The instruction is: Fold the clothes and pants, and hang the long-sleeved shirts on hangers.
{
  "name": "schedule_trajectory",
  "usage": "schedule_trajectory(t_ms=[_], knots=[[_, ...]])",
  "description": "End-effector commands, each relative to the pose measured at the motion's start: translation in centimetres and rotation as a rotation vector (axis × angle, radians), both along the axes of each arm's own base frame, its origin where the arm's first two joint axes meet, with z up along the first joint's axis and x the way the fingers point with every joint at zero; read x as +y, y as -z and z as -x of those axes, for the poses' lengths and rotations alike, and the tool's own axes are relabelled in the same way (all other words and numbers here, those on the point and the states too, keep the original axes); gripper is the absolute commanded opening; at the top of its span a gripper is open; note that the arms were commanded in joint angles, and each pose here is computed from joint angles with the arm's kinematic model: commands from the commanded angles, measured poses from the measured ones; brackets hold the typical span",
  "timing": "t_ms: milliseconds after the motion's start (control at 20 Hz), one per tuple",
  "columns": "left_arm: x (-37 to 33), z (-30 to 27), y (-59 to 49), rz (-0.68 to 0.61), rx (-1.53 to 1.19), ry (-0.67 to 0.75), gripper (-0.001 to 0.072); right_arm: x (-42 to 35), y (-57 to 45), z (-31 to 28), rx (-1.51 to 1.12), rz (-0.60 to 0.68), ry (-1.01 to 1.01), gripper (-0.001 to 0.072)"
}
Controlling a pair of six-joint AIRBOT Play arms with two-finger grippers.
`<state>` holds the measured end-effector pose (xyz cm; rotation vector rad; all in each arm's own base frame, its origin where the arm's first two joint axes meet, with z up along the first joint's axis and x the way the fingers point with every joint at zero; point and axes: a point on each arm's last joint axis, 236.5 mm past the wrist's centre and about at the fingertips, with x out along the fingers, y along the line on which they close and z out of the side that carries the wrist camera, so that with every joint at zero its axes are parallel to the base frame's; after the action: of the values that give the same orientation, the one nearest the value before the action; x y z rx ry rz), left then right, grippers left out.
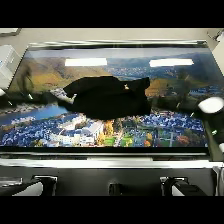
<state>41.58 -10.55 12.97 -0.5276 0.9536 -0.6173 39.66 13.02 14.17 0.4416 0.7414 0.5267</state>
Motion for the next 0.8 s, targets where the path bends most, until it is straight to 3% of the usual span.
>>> schedule_trajectory(t_ms=[0, 250, 400, 500, 600, 750], knots=[[0.0, -2.8, -20.1, -0.005, -0.466, -0.069, 0.0016, -3.3, -19.8, -3.9, -0.497, 0.046, 0.167, 0.0031], [-0.3, 8.6, -40.7, -0.083, -0.979, -0.159, 0.0016, -2.3, -38.1, 5.8, -0.854, 0.123, 0.110, 0.0031], [-0.6, 17.6, -43.6, -0.082, -1.050, -0.239, 0.0015, -1.9, -43.6, 14.3, -0.975, 0.142, 0.108, 0.0031], [1.5, 22.1, -44.2, -0.109, -1.073, -0.389, 0.0014, -2.5, -45.1, 18.5, -1.014, 0.120, 0.156, 0.0031], [4.3, 24.4, -44.0, -0.161, -1.066, -0.539, 0.0015, -3.6, -46.3, 21.0, -1.048, 0.107, 0.221, 0.0031], [3.8, 22.1, -41.3, -0.187, -0.956, -0.480, 0.0015, -4.6, -47.3, 20.6, -1.079, 0.093, 0.273, 0.0031]])
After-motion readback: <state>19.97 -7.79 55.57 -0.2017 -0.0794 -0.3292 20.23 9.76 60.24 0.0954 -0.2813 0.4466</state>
